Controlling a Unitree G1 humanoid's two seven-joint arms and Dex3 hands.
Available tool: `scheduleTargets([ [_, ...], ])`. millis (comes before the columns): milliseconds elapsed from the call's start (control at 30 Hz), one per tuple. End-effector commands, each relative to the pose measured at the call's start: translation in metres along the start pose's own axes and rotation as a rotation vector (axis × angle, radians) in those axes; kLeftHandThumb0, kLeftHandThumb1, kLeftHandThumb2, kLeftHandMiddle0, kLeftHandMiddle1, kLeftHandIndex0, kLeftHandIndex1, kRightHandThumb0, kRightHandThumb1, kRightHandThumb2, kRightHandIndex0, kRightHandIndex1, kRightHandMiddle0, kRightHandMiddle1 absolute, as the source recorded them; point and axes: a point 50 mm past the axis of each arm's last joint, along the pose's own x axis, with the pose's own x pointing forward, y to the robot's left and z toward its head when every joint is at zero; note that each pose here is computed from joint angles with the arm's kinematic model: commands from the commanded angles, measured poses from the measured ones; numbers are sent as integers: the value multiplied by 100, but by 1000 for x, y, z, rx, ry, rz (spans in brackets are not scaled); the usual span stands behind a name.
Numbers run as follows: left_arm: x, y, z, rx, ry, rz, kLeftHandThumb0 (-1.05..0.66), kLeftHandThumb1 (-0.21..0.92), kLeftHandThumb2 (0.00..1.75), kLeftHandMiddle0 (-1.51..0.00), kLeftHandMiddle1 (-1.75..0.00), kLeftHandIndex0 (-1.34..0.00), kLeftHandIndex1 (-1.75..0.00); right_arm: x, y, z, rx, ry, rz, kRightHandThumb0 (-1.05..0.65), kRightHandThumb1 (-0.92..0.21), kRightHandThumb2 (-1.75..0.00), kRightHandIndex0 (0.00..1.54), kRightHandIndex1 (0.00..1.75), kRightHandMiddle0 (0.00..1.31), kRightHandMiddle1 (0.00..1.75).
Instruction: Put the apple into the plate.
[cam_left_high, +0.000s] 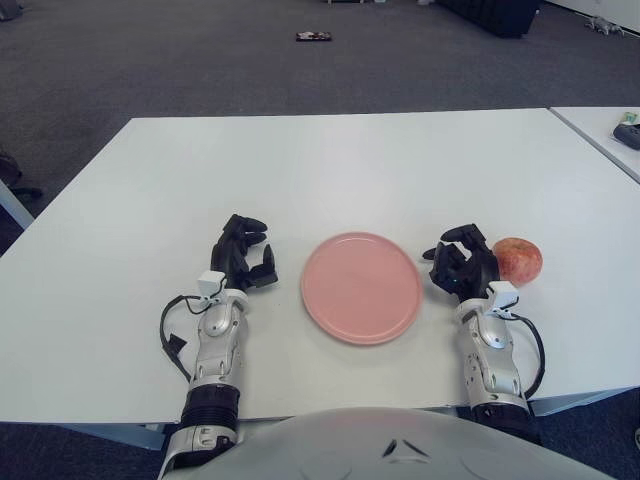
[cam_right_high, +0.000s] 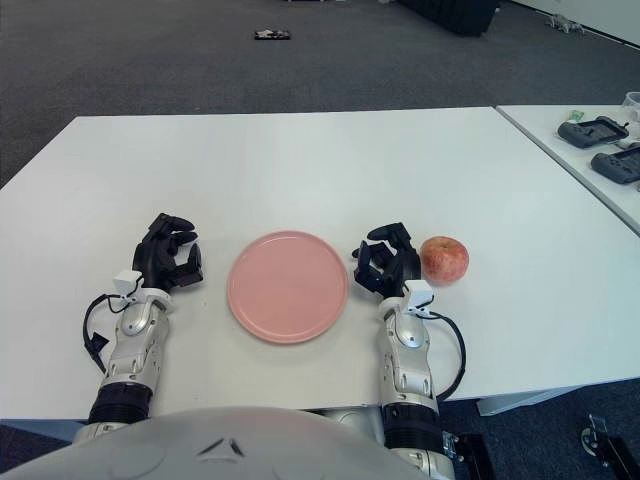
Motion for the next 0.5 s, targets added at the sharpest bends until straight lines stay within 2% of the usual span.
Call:
scheduleTargets([
  [0, -7, 2, -14, -4, 85, 17, -1, 14, 154, -73, -175, -52, -175, 0, -1, 1, -1, -1, 3, -1, -40, -112, 67, 140, 41, 175],
  [100, -7, 2, -14, -2, 83, 16, -1, 8, 161, -78, -175, -56, -175, 0, -1, 2, 2, -1, 5, -1, -40, -112, 67, 141, 41, 175],
  [267, -8, 2, -14, 3, 80, 20, -1, 6, 162, -79, -175, -58, -175, 1, -5, 11, -28, -21, 4, -1, -40, -112, 67, 141, 41, 175],
  [367, -8, 2, -15, 0, 77, 22, -1, 9, 160, -77, -175, -56, -175, -2, -6, 34, -85, -137, 8, -1, -40, -112, 67, 140, 42, 175],
  [467, -8, 2, -15, -3, 76, 23, -1, 11, 157, -75, -175, -54, -175, -3, -7, 44, -129, -207, 14, -1, -38, -114, 68, 140, 43, 175],
])
